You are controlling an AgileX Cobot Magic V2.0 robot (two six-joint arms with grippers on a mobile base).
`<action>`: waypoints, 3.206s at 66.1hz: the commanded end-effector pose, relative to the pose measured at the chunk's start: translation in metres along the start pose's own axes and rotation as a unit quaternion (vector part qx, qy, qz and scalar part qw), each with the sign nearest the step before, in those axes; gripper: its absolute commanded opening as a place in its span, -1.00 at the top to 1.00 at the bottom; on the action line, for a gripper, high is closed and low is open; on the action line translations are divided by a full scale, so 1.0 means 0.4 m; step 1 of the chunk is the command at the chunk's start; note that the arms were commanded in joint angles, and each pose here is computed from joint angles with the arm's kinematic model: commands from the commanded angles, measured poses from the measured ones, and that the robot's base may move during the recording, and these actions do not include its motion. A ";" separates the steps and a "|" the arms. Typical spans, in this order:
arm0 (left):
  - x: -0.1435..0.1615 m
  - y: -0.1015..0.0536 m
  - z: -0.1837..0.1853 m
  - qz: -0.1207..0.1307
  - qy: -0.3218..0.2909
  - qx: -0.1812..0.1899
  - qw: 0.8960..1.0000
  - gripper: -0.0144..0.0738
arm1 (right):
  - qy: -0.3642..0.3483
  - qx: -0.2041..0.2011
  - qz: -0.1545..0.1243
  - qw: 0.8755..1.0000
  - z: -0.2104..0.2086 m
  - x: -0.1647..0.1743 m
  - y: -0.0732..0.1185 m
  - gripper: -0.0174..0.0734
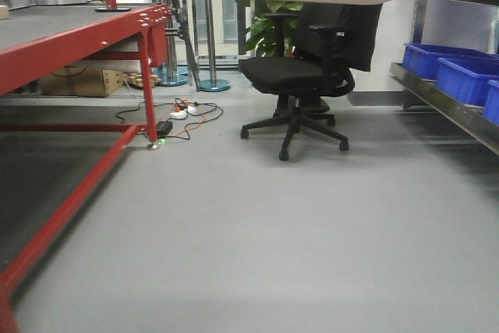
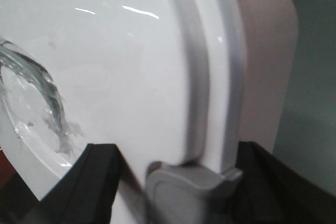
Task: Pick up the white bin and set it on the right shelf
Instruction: 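Carry the raised bin with both grippers toward the steel shelf rack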
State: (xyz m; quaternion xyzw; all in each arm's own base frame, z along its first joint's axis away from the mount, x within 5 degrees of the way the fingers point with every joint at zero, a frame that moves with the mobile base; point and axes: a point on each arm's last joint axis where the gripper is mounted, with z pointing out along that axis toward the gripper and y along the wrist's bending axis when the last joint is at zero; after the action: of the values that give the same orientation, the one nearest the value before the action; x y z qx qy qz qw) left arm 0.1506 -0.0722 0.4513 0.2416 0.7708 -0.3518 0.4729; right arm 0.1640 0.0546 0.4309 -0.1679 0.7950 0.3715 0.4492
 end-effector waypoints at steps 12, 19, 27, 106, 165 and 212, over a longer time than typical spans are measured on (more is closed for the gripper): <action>-0.032 -0.073 -0.020 -0.022 -0.044 0.110 0.993 0.13 | -0.031 -0.134 0.010 0.990 -0.025 -0.024 0.091 -0.35; -0.032 -0.073 -0.020 -0.022 -0.044 0.110 0.993 0.13 | -0.031 -0.134 0.010 0.990 -0.025 -0.024 0.091 -0.35; -0.032 -0.073 -0.020 -0.022 -0.044 0.110 0.993 0.13 | -0.031 -0.135 0.010 0.990 -0.025 -0.024 0.091 -0.35; -0.032 -0.073 -0.020 -0.022 -0.044 0.110 0.993 0.13 | -0.031 -0.134 0.011 0.990 -0.025 -0.025 0.091 -0.35; -0.032 -0.073 -0.020 -0.022 -0.044 0.110 0.993 0.13 | -0.031 -0.135 0.011 0.990 -0.025 -0.024 0.091 -0.35; -0.032 -0.073 -0.020 -0.022 -0.044 0.110 0.993 0.13 | -0.031 -0.135 0.011 0.990 -0.025 -0.024 0.091 -0.35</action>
State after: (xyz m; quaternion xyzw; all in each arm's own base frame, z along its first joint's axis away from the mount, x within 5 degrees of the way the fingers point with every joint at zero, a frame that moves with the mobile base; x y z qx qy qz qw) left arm 0.1506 -0.0722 0.4513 0.2416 0.7708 -0.3518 0.4729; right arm 0.1640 0.0547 0.4310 -0.1684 0.7945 0.3718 0.4497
